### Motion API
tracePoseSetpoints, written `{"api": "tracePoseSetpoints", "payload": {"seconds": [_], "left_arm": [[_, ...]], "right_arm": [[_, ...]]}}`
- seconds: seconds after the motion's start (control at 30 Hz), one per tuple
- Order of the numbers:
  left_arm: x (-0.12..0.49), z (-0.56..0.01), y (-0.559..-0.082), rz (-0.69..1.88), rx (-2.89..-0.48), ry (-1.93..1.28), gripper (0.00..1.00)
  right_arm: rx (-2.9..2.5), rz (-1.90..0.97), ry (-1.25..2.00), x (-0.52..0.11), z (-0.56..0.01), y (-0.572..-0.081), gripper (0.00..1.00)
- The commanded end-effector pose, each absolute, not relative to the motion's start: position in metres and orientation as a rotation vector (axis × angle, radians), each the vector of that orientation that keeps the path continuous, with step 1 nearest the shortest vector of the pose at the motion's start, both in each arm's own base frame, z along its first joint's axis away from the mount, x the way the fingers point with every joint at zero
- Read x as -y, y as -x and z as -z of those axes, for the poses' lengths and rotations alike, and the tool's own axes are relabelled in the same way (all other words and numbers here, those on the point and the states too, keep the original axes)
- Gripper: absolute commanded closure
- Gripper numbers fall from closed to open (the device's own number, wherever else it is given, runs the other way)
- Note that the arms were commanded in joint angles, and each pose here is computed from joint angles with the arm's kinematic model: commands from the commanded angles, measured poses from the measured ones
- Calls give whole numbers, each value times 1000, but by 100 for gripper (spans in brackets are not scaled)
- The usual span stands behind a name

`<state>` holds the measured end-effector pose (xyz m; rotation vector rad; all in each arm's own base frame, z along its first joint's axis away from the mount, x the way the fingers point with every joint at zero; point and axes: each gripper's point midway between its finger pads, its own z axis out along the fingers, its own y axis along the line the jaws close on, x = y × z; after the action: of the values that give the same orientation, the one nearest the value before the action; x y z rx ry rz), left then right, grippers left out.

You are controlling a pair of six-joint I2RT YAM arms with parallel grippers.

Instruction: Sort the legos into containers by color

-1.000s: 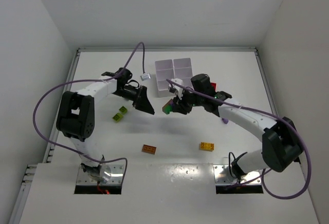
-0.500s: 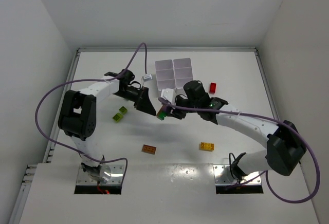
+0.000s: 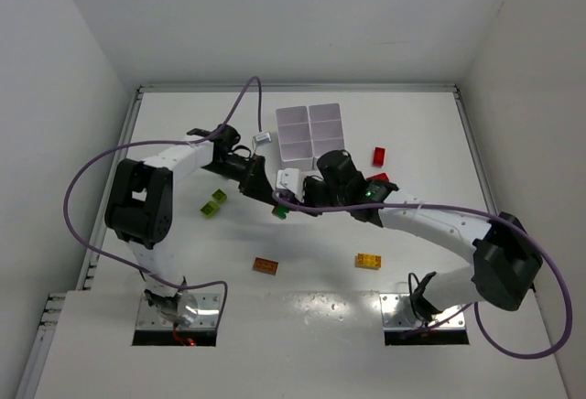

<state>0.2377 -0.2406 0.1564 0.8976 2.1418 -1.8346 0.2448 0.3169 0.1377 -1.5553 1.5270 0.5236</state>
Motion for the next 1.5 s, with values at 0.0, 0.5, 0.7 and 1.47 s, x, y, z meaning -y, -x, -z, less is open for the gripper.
{"api": "tracePoseSetpoints", "payload": {"seconds": [0.0, 0.5, 0.7, 1.47], "left_arm": [[246, -172, -242, 1874, -2042, -926, 30], [254, -171, -226, 1915, -2021, -970, 74], [250, -181, -226, 1820, -1938, -1054, 100], [220, -180, -299, 917, -1991, -1051, 100]], "right_arm": [[-1419, -480, 1521, -333, -164, -260, 100], [-1425, -439, 1483, -337, -165, -273, 100], [-1493, -533, 1433, -335, -176, -263, 41], [-2108, -1168, 717, -278, -186, -259, 29]]}}
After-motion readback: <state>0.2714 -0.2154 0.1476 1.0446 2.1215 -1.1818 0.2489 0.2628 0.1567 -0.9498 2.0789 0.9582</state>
